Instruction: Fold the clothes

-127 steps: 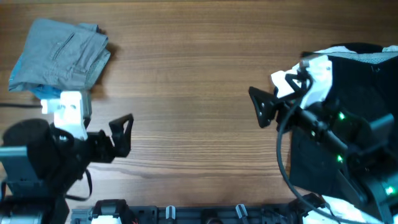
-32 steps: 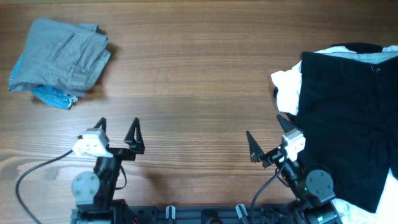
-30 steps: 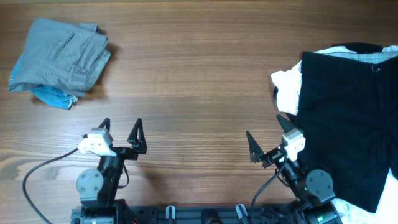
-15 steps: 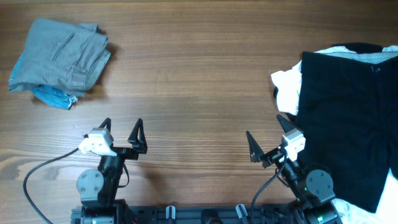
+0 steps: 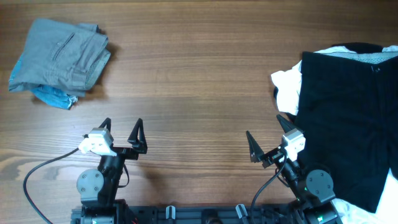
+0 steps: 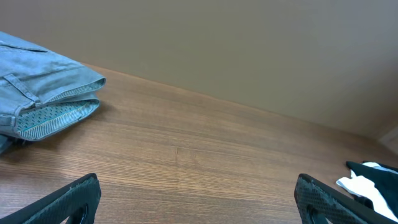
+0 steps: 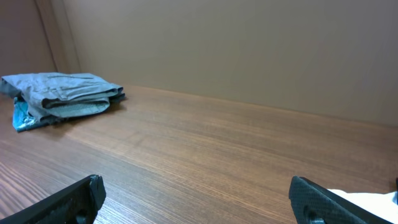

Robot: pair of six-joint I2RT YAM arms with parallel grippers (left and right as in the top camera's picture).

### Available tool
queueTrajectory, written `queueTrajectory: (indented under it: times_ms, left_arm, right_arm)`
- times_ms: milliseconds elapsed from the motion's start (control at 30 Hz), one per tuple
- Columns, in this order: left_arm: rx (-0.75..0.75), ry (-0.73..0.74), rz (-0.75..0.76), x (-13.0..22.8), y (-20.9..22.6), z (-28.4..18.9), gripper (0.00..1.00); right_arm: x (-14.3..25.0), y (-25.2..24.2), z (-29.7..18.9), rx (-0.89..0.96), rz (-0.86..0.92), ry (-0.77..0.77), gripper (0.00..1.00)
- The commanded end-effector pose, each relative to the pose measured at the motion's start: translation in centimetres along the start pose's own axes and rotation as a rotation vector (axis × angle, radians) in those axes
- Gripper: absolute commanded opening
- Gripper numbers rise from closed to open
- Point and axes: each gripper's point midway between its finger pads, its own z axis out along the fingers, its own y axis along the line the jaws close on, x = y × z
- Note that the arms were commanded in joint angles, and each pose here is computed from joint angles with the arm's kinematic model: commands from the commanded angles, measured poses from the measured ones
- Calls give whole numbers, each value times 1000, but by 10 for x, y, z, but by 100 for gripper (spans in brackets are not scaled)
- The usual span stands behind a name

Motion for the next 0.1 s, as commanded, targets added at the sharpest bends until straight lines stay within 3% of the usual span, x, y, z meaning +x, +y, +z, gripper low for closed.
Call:
queueTrajectory:
  times_ms: [0,67]
  left_arm:
    - [17,5,-5,3,-3,0,100]
    - [17,5,-5,3,-3,0,100]
  right_arm:
    - [-3,3,-1,-16,13,-14,100]
    - [-3,3,-1,-16,13,-14,100]
